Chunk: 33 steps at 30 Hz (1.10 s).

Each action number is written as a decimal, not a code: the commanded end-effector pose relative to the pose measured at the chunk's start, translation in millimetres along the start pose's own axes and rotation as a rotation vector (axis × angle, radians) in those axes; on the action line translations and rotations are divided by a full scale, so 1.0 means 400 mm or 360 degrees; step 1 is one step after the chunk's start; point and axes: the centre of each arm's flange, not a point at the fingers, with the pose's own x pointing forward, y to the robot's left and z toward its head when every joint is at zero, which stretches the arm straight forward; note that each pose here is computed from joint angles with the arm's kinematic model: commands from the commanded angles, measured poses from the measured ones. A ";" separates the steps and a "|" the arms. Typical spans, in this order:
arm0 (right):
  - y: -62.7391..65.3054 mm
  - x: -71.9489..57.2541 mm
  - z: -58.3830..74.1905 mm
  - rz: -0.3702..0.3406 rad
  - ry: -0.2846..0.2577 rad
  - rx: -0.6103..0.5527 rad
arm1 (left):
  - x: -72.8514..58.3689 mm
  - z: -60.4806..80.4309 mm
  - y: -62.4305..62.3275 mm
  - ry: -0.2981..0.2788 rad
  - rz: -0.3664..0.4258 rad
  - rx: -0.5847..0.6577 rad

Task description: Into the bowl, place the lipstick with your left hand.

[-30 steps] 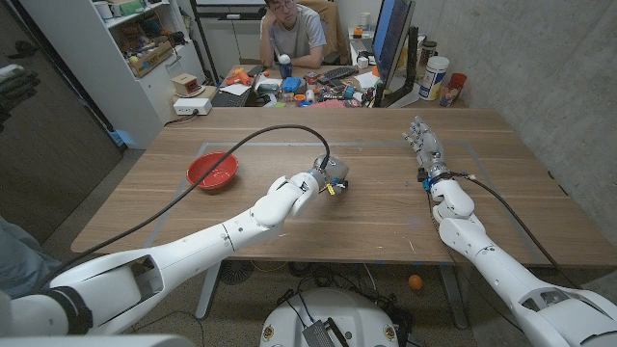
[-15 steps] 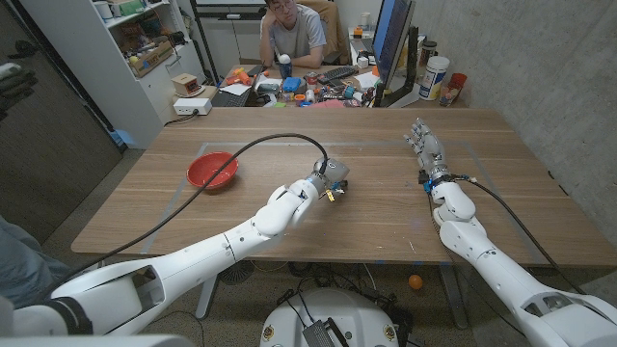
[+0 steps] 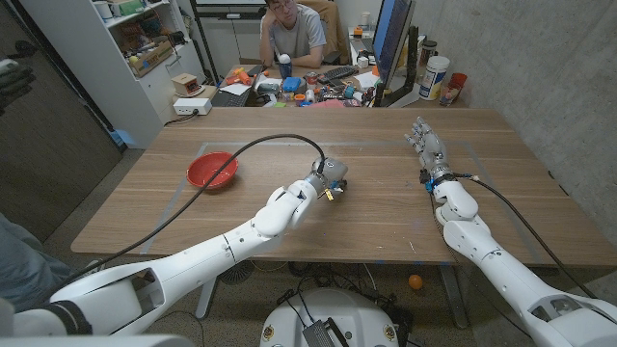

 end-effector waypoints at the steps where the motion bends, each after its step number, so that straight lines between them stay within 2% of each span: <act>1: 0.001 0.003 0.015 0.0014 0.0021 -0.0044 | -0.005 -0.042 0.057 0.0065 0.0081 -0.0136; 13: 0.012 0.009 0.025 0.0039 0.0040 -0.0084 | -0.037 -0.103 0.106 0.0116 0.0123 -0.0395; 21: 0.023 0.015 0.034 0.0048 0.0038 -0.0107 | -0.078 -0.150 0.103 0.0171 0.0135 -0.0514; 33: 0.050 0.030 0.040 0.0065 0.0038 -0.0128 | -0.172 -0.239 0.097 0.0215 0.0132 -0.0732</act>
